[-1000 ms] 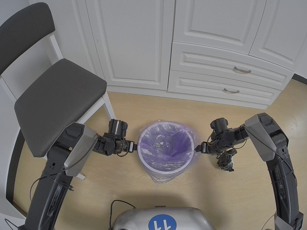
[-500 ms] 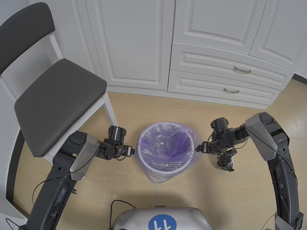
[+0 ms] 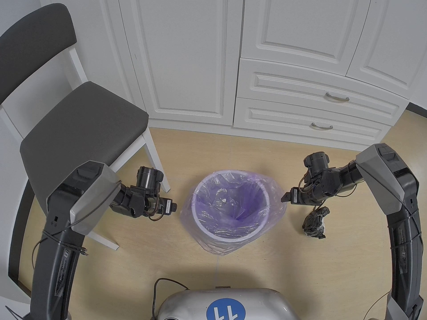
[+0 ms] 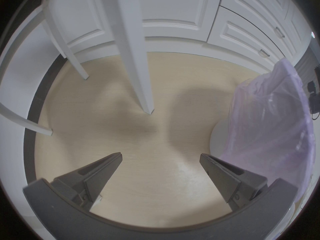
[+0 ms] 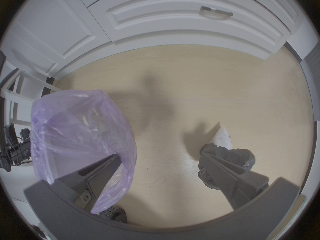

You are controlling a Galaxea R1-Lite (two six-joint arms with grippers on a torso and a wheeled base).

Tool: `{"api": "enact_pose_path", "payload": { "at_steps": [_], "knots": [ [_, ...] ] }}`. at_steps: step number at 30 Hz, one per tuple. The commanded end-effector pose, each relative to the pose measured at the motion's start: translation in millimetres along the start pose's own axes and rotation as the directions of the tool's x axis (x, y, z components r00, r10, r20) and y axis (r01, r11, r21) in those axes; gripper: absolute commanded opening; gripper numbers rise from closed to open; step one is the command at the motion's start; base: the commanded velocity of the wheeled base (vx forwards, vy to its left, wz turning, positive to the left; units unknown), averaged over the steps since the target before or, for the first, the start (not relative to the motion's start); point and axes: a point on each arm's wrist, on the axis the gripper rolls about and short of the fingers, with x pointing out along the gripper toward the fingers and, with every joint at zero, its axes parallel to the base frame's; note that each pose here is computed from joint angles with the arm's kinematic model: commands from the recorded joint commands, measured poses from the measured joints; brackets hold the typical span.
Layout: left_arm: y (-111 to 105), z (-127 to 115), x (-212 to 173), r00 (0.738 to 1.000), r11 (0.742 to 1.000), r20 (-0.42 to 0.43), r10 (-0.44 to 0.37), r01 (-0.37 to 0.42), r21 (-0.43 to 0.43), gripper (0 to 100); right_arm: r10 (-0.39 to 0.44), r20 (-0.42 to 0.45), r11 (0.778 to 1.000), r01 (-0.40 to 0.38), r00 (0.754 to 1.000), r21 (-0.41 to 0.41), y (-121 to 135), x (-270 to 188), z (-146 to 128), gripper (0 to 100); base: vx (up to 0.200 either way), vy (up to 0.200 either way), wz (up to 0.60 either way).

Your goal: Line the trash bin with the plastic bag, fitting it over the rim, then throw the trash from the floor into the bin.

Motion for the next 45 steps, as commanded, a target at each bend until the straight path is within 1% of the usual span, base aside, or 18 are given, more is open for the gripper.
{"api": "enact_pose_path", "payload": {
  "at_steps": [1, 6, 9, 11, 14, 15, 16, 18, 22, 23, 25, 28, 33, 34, 38, 39, 42, 45],
  "knots": [
    [14.0, -1.6, -92.8, 0.993, 1.0, 0.122, 0.005, -0.004, -0.011, 100, 0.034, 0.106, 0.995, -0.024, 0.994, -0.092, 5.4, -54.5, 10.5, 100, 0.0, 0.0, 0.0],
    [18.1, -24.5, -121.1, 0.989, 1.0, 0.146, 0.009, -0.009, -0.001, 100, 0.057, 0.13, 0.994, -0.044, 0.99, -0.102, 6.7, -76.8, 13.6, 100, 0.0, 0.0, 0.0],
    [18.5, -26.9, -124.4, 0.988, 1.0, 0.152, 0.008, -0.009, 0.002, 100, 0.061, 0.134, 0.993, -0.048, 0.989, -0.104, 7.1, -79.6, 14.7, 100, 0.0, 0.0, 0.0],
    [18.8, -32.1, -130.7, 0.984, 1.0, 0.178, 0.01, -0.009, -0.003, 100, 0.021, 0.1, 0.99, -0.006, 0.995, -0.142, -2.1, -59.5, 5.8, 100, 0.0, 0.0, 0.0],
    [16.8, -33.5, -133.5, 0.98, 1.0, 0.199, 0.005, -0.005, -0.001, 100, -0.02, 0.089, 0.985, 0.035, 0.996, -0.171, -11.9, -37.4, -1.8, 100, 0.0, 0.0, 0.0],
    [16.8, -33.5, -133.5, 0.98, 1.0, 0.199, 0.005, -0.005, -0.001, 100, -0.02, 0.089, 0.985, 0.035, 0.996, -0.171, -11.9, -37.4, -1.8, 100, 0.0, 0.0, 0.0],
    [17.1, -34.6, -135.8, 0.977, 1.0, 0.214, 0.003, -0.003, -0.004, 100, -0.042, 0.092, 0.981, 0.059, 0.995, -0.184, -14.5, -17.9, -9.0, 100, 0.0, 0.0, 0.0],
    [16.7, -36.7, -136.8, 0.975, 1.0, 0.222, 0.002, -0.001, -0.004, 100, -0.064, 0.097, 0.975, 0.083, 0.993, -0.204, -13.3, -4.4, -15.5, 100, 0.0, 0.0, 0.0],
    [17.5, -39.2, -138.1, 0.973, 1.0, 0.232, 0.003, -0.002, -0.006, 100, -0.073, 0.092, 0.964, 0.094, 0.993, -0.249, -10.3, 8.2, -22.1, 100, 0.0, 0.0, 0.0],
    [17.7, -40.6, -139.7, 0.97, 1.0, 0.244, 0.003, 0.0, -0.01, 100, -0.078, 0.091, 0.956, 0.101, 0.993, -0.277, -8.8, 15.2, -23.9, 100, 0.0, 0.0, 0.0],
    [18.4, -42.1, -140.8, 0.967, 1.0, 0.256, 0.004, -0.001, -0.012, 100, -0.09, 0.092, 0.949, 0.114, 0.992, -0.295, -7.4, 23.5, -25.6, 100, 0.0, 0.0, 0.0],
    [19.4, -44.9, -143.8, 0.96, 1.0, 0.279, 0.005, -0.001, -0.014, 100, -0.123, 0.104, 0.93, 0.151, 0.987, -0.334, -5.2, 43.2, -27.9, 100, 0.0, 0.0, 0.0],
    [20.4, -41.5, -150.9, 0.948, 1.0, 0.318, 0.004, 0.003, -0.02, 100, -0.111, 0.132, 0.893, 0.157, 0.985, -0.422, -3.4, 61.1, -21.4, 100, 0.0, 0.0, 0.0],
    [20.4, -40.7, -151.3, 0.947, 1.0, 0.321, 0.004, 0.003, -0.021, 100, -0.108, 0.143, 0.889, 0.16, 0.984, -0.428, -3.0, 65.8, -19.8, 100, 0.0, 0.0, 0.0],
    [17.7, -41.1, -151.6, 0.947, 1.0, 0.321, -0.005, 0.011, -0.019, 100, -0.094, 0.166, 0.887, 0.158, 0.982, -0.433, -1.2, 84.2, -19.3, 100, 0.0, 0.0, 0.0],
    [16.2, -42.2, -152.5, 0.947, 1.0, 0.32, -0.009, 0.015, -0.017, 100, -0.067, 0.159, 0.89, 0.131, 0.985, -0.436, -1.0, 89.8, -21.2, 100, 0.0, 0.0, 0.0],
    [15.7, -42.2, -153.6, 0.94, 1.0, 0.34, -0.011, 0.018, -0.017, 100, -0.03, 0.148, 0.898, 0.092, 0.988, -0.43, -3.9, 88.7, -20.5, 100, 0.0, 0.0, 0.0],
    [16.0, -43.5, -154.9, 0.939, 1.0, 0.345, -0.009, 0.016, -0.018, 100, -0.035, 0.149, 0.903, 0.095, 0.988, -0.42, -9.7, 84.1, -18.1, 100, 0.0, 0.0, 0.0]
  ]
}}
